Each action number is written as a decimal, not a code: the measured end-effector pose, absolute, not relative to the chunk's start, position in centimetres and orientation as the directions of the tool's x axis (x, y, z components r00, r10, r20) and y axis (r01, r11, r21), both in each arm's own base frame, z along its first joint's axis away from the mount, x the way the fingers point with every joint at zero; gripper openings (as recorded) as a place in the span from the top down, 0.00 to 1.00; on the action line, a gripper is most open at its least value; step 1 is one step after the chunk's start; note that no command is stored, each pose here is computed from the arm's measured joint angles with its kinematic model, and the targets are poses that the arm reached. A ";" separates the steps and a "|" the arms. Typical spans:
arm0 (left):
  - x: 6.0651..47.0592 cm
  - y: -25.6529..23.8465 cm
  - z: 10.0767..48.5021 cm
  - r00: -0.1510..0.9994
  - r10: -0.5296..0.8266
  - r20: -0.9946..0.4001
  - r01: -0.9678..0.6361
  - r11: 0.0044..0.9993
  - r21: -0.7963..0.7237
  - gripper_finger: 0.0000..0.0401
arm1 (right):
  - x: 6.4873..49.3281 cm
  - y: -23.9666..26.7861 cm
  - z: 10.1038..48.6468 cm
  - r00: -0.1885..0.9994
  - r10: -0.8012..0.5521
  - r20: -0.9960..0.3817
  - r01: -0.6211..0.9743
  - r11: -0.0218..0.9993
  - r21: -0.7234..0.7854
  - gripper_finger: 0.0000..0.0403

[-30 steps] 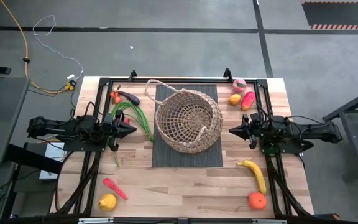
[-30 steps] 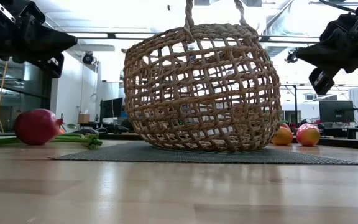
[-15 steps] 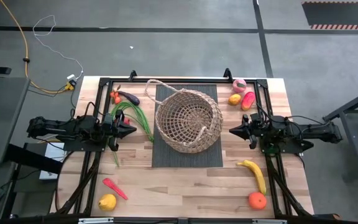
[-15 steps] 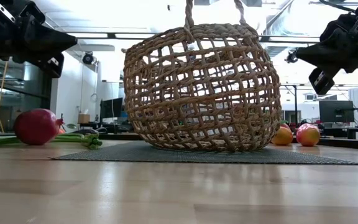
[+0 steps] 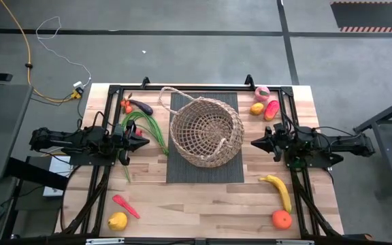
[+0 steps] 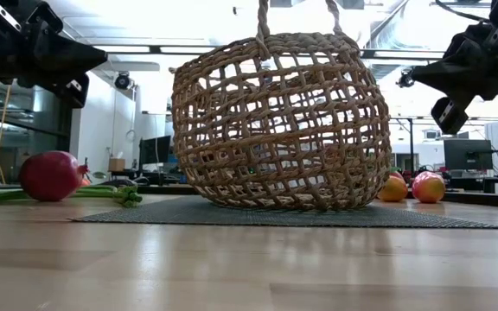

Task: Build produce basket
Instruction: Put the mango into the woven basket

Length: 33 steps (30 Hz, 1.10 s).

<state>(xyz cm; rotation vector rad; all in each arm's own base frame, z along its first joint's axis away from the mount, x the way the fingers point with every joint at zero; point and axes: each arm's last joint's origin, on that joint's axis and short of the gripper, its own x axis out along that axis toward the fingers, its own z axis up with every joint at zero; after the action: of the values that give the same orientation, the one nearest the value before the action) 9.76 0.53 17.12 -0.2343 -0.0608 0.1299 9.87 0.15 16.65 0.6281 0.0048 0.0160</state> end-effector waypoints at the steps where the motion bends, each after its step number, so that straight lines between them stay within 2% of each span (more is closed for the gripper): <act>1: 9.8 0.5 17.1 0.990 0.135 0.045 -0.121 0.964 -0.235 0.99 | 9.9 0.1 16.7 1.000 0.010 0.005 -0.011 0.809 0.588 1.00; 3: 9.8 0.5 17.1 0.990 0.135 0.045 -0.121 0.964 -0.235 0.99 | 9.9 0.0 17.3 0.998 -0.020 0.062 -0.021 0.808 0.589 1.00; 8: 9.8 0.5 17.1 0.990 0.135 0.045 -0.121 0.964 -0.235 0.99 | 9.3 -0.1 20.0 0.943 -0.063 0.328 -0.131 0.835 0.535 1.00; 14: 9.8 0.5 17.1 0.990 0.135 0.045 -0.121 0.964 -0.235 0.99 | 8.2 -0.2 23.5 0.898 -0.094 0.430 -0.131 0.876 0.464 1.00; 18: 9.8 0.5 17.1 0.990 0.135 0.045 -0.121 0.964 -0.235 0.99 | 8.0 -0.2 25.1 0.904 -0.092 0.418 -0.104 0.900 0.424 1.00; 26: 9.8 0.5 17.1 0.990 0.135 0.045 -0.121 0.964 -0.235 0.99 | 9.8 -0.3 26.4 0.967 -0.137 0.216 0.035 0.907 0.419 1.00; 29: 9.8 0.5 17.1 0.990 0.135 0.045 -0.121 0.964 -0.235 0.99 | 10.7 -0.3 26.5 0.976 -0.144 0.166 0.068 0.916 0.394 1.00; 33: 9.8 0.5 17.1 0.990 0.135 0.045 -0.121 0.964 -0.235 0.99 | 11.6 -0.3 26.6 0.981 -0.148 0.127 0.078 0.896 0.437 1.00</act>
<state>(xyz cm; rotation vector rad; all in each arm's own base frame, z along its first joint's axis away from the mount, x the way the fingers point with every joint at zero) 9.75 0.53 17.13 -0.2343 -0.0611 0.1295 11.58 -0.31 26.63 0.4456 -0.1593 -0.1178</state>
